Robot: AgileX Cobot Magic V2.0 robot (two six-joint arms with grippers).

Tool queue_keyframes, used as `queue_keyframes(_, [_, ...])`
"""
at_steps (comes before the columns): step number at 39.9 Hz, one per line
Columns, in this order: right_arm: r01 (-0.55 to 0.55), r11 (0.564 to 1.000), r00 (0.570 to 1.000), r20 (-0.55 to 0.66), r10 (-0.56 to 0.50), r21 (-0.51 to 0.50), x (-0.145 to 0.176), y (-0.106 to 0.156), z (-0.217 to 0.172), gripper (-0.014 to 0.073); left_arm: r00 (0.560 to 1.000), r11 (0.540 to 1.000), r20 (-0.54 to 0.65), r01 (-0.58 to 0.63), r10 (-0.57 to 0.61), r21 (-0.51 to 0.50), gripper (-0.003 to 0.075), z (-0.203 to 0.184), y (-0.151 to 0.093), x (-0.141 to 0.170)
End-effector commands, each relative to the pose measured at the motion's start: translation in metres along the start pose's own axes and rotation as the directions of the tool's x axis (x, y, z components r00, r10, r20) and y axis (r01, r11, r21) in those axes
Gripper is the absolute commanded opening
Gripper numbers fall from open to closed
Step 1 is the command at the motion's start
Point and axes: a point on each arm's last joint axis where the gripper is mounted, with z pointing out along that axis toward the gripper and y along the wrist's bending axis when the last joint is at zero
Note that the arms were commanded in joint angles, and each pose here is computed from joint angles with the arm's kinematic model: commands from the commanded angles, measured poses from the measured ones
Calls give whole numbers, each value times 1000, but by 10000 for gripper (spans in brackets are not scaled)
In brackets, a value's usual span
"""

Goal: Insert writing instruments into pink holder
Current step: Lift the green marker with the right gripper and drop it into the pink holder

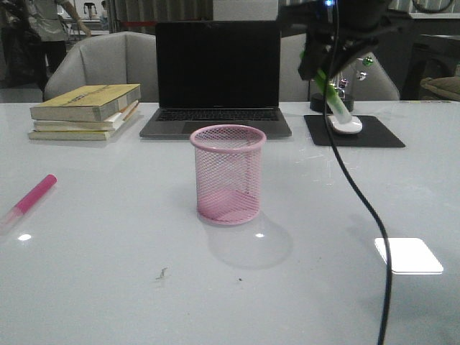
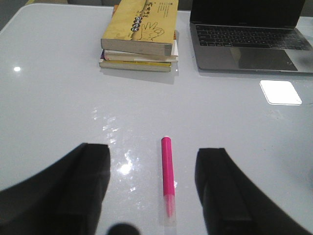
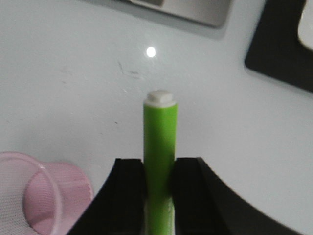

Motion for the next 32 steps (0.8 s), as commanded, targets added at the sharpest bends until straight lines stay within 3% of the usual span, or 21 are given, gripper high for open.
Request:
queue_keyframes(1, [48,999,971,236,-42,-23,-19,17,-46,62,993,1000,114,4,-4,1,456,-4,-2,-20])
queue_keyframes(12, [142,984,812,581,-54,-108,15,63,-60,56,993,1000,114,4,-4,1,456,-4,-2,-20])
queue_keyframes(16, [211,971,701,710,-70,-113,28,77,-53,56,993,1000,114,4,-4,1,456,-4,-2,-20])
queue_keyframes(18, [235,965,676,733,-75,-118,36,83,-46,56,993,1000,114,4,-4,1,456,-4,-2,-20])
queue_keyframes(21, [251,960,673,736,-80,-125,45,88,-34,56,993,1000,114,4,-4,1,456,-4,-2,-20])
queue_keyframes(32, [251,960,742,661,-109,-124,63,88,6,56,994,1000,110,4,-4,2,456,-4,-2,-19])
